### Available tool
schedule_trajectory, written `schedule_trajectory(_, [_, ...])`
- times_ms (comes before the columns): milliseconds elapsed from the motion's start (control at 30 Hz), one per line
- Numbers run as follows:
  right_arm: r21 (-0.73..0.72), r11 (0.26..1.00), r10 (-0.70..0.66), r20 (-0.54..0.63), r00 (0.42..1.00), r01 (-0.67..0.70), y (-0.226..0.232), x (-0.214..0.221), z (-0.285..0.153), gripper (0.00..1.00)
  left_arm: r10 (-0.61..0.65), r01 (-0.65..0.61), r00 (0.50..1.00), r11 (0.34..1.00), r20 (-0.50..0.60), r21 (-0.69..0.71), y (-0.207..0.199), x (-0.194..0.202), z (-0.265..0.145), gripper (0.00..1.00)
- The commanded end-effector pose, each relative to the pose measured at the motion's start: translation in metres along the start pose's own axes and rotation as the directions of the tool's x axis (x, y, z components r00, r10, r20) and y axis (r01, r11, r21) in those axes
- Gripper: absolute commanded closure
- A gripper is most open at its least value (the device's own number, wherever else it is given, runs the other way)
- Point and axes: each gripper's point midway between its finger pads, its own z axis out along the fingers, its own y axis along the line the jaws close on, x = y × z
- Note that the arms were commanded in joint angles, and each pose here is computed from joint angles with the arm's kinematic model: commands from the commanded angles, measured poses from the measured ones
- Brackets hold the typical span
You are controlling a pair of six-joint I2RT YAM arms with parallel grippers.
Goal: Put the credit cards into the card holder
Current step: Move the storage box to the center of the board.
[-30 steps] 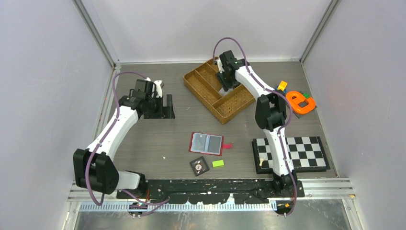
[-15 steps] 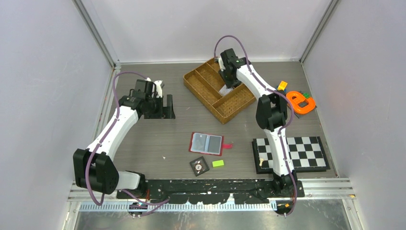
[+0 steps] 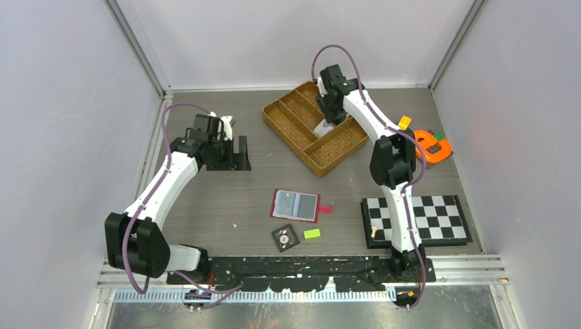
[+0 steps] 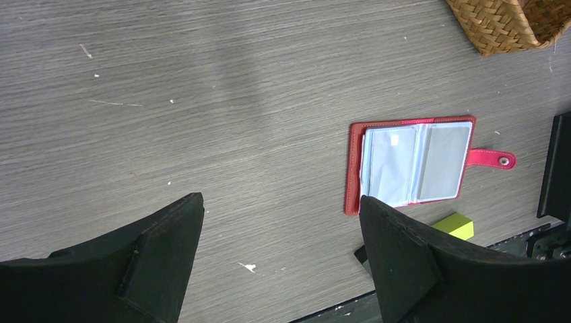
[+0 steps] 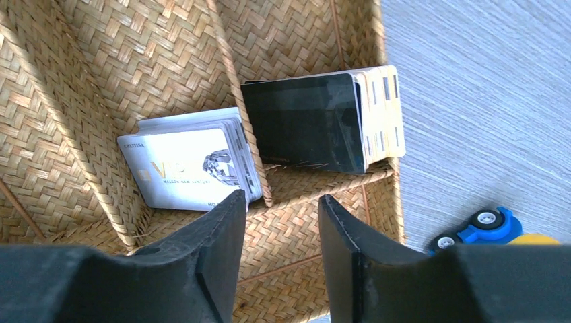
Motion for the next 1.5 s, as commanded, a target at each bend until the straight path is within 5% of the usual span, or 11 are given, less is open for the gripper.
schedule_trajectory(0, [0.065, 0.997, 0.022, 0.114, 0.993, -0.03, -0.029, -0.031, -0.037, 0.45, 0.011, -0.011, 1.0, 1.0, 0.026, 0.013, -0.001, -0.004, -0.004, 0.12])
schedule_trajectory(100, [0.067, 0.997, 0.035, 0.114, 0.993, -0.043, -0.041, -0.031, -0.029, 0.28, 0.009, -0.009, 1.0, 1.0, 0.022, 0.01, 0.0, -0.003, -0.003, 0.12])
schedule_trajectory(233, [0.042, 0.998, 0.044, 0.113, 0.993, -0.049, -0.055, -0.03, -0.015, 0.2, 0.008, -0.008, 1.0, 1.0, 0.015, 0.01, 0.001, -0.003, -0.001, 0.12])
schedule_trajectory(733, [-0.262, 0.945, 0.212, 0.041, 0.976, -0.194, -0.045, 0.0, 0.029, 0.21, 0.004, -0.004, 1.0, 1.0, -0.005, 0.005, 0.003, 0.0, 0.003, 0.12])
schedule_trajectory(1033, [-0.403, 0.843, 0.401, 0.031, 0.916, -0.355, -0.014, -0.004, 0.0, 0.26, 0.0, 0.0, 1.0, 1.0, -0.005, 0.011, 0.002, 0.0, 0.003, 0.13])
schedule_trajectory(1467, [-0.279, 0.831, 0.511, 0.038, 0.859, -0.481, 0.011, 0.004, -0.03, 0.27, -0.006, 0.007, 1.0, 0.999, -0.01, 0.034, -0.002, 0.001, 0.004, 0.14])
